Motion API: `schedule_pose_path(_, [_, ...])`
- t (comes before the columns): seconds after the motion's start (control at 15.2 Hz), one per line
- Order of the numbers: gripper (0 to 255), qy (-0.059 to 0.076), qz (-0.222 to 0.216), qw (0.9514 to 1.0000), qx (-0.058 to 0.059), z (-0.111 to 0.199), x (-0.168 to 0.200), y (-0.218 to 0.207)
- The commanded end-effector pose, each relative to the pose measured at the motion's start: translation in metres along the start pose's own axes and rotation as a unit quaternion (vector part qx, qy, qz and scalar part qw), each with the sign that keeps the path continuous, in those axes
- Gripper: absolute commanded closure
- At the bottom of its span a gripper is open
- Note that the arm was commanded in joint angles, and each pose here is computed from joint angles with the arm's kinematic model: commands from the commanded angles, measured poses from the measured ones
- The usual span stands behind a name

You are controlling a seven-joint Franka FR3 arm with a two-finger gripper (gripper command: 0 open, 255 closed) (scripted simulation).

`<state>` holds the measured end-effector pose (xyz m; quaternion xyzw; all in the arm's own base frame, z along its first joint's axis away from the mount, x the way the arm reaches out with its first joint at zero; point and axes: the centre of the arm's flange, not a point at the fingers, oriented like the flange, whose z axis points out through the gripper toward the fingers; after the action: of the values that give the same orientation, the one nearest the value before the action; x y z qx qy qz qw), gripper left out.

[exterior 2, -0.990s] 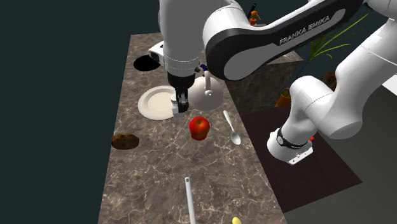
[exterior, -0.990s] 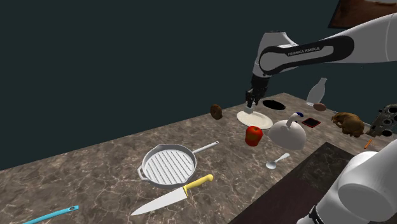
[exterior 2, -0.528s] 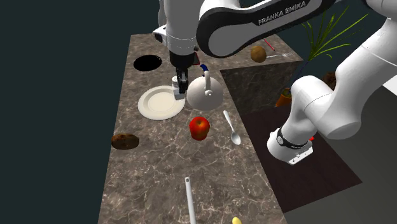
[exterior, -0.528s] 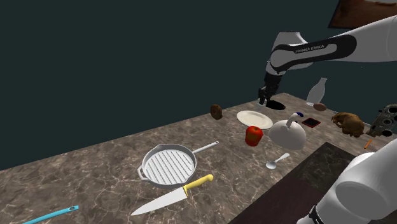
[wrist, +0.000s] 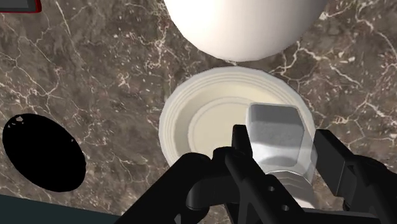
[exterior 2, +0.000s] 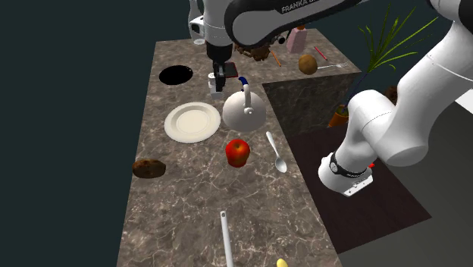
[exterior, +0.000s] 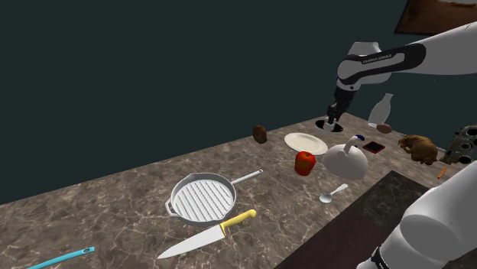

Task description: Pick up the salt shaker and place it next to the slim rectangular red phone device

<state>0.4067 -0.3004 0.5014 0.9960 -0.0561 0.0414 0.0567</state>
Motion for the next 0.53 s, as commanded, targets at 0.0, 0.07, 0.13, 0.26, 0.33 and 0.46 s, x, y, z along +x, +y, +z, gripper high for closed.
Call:
schedule_pose_path(0.0, [255,0.0,-0.001,1.0,0.0,0.001,-0.005,0.028])
schedule_pose_path(0.07, [255,0.0,-0.001,1.0,0.0,0.002,-0.008,0.041])
schedule_pose_path(0.13, [255,0.0,-0.001,1.0,0.0,0.003,-0.01,0.054])
schedule_pose_path(0.26, [255,0.0,-0.001,1.0,0.0,0.005,-0.014,0.08])
schedule_pose_path(0.33, [255,0.0,-0.001,1.0,0.0,0.006,-0.016,0.093])
schedule_pose_path(0.46, [255,0.0,-0.001,1.0,0.0,0.009,-0.021,0.119])
